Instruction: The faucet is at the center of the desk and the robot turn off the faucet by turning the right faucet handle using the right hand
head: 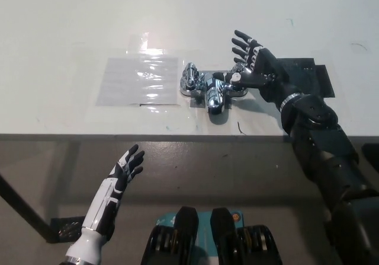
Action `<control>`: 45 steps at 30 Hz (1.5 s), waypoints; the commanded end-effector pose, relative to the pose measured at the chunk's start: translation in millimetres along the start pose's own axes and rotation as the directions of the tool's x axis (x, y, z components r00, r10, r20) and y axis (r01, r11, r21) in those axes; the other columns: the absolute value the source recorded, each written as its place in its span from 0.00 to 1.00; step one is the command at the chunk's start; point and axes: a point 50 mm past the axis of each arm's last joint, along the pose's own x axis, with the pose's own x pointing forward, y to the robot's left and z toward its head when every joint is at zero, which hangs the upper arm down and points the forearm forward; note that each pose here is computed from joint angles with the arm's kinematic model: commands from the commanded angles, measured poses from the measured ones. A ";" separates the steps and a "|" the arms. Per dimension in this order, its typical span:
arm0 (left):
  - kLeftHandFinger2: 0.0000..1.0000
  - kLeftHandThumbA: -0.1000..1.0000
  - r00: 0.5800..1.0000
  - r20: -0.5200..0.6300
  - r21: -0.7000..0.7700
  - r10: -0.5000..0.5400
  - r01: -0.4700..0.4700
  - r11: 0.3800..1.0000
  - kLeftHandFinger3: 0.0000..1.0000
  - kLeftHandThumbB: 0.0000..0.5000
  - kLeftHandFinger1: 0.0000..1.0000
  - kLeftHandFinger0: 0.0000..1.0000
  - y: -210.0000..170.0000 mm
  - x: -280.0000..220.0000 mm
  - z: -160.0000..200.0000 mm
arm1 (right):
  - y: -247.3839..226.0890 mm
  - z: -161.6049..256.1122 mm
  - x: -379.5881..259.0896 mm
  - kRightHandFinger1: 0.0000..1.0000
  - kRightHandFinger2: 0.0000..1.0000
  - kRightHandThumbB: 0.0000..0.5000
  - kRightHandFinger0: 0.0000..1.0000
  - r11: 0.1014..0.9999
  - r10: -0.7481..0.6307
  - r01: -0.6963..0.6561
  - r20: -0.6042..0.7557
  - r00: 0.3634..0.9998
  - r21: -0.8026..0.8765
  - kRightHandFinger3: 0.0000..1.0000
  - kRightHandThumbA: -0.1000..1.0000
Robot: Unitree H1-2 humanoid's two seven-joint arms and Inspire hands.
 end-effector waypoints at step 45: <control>1.00 1.00 0.998 0.054 0.031 -0.018 0.016 0.999 1.00 0.60 1.00 1.00 10.5 9.9 12.7 | 93.8 64.1 -3.9 1.00 1.00 0.60 1.00 0.840 -0.542 0.487 0.410 0.734 0.239 1.00 1.00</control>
